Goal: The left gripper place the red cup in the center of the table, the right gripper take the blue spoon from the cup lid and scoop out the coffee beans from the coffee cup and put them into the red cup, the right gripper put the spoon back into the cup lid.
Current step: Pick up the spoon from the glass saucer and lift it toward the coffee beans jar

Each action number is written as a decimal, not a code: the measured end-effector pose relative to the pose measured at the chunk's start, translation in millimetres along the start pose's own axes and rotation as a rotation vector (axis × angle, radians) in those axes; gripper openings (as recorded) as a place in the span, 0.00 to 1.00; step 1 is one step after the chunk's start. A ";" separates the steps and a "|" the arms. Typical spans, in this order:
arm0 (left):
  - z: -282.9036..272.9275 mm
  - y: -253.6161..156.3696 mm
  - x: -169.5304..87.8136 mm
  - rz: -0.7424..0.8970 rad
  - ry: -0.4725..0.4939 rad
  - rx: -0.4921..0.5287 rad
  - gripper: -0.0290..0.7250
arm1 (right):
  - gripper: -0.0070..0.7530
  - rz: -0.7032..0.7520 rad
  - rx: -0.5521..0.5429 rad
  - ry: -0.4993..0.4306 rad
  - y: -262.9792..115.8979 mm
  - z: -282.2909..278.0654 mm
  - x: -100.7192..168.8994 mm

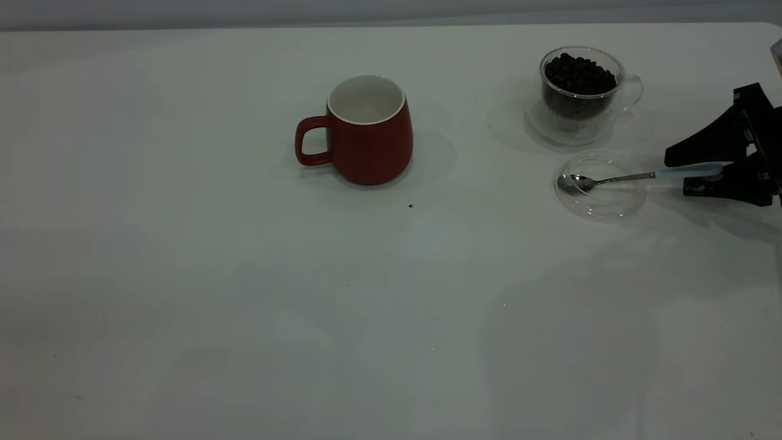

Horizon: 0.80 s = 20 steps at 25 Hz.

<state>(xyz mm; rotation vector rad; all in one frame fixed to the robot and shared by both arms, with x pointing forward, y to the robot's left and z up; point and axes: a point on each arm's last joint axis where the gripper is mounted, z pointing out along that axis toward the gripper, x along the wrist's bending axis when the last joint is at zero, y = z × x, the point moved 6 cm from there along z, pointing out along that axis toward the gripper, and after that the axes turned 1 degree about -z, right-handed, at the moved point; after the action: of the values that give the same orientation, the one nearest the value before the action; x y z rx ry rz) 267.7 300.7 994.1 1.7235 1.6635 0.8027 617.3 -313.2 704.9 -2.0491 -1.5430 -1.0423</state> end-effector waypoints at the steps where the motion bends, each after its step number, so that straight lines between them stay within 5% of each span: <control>1: 0.0 0.0 0.0 0.000 0.000 0.000 0.82 | 0.65 0.000 0.000 0.000 0.0 0.0 0.0; 20: 0.0 0.0 0.0 0.000 0.000 0.000 0.82 | 0.24 -0.006 0.015 0.032 -2.3 -0.1 4.9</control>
<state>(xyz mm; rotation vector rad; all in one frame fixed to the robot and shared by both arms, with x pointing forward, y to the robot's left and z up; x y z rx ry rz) 267.7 300.7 994.1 1.7235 1.6635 0.8027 615.7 -309.3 708.2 -2.0090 -1.5374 -1.0572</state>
